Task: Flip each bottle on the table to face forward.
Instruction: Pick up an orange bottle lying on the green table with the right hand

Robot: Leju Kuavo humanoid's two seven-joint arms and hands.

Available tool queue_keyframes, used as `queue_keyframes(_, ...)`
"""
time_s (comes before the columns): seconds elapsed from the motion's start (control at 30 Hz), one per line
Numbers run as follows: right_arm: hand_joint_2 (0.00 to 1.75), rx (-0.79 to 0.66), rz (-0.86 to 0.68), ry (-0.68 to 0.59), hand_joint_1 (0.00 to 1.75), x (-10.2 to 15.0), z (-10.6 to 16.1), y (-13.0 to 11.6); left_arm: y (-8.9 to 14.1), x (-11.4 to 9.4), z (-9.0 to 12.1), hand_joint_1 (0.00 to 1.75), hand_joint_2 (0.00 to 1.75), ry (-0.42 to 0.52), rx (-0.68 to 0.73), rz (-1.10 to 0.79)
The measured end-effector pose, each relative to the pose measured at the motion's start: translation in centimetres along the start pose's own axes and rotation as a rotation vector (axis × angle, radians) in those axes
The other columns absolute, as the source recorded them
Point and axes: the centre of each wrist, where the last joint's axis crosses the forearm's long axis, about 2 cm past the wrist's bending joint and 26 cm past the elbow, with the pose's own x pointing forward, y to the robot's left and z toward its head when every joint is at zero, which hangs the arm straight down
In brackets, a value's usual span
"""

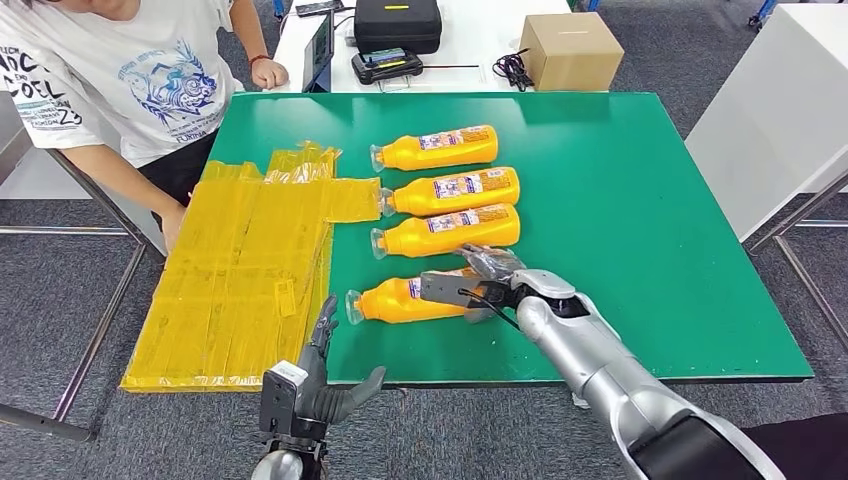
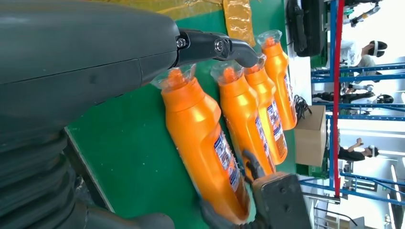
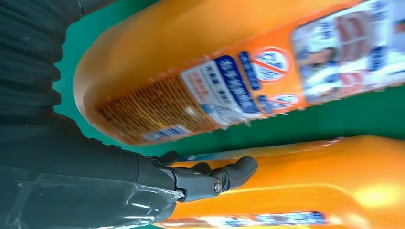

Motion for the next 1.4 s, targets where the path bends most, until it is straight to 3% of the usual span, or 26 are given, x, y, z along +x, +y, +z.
queue_keyframes(0.43, 1.75, 0.159, 0.049, -0.027, 0.00, 0.4, -0.6, -3.2, -0.3, -0.4, -0.2, 0.00, 1.75, 0.014, -0.012, 0.033)
queue_keyframes(0.93, 1.75, 0.286, 0.032, -0.051, 0.00, 0.3, -0.4, -4.9, -0.5, -0.7, -0.2, 0.00, 1.75, 0.026, -0.010, 0.051)
queue_keyframes(1.4, 1.75, 0.346, 0.093, -0.050, 0.00, 0.7, -0.8, -2.8, -1.0, -0.7, -0.2, 0.00, 1.75, 0.035, -0.018, 0.053)
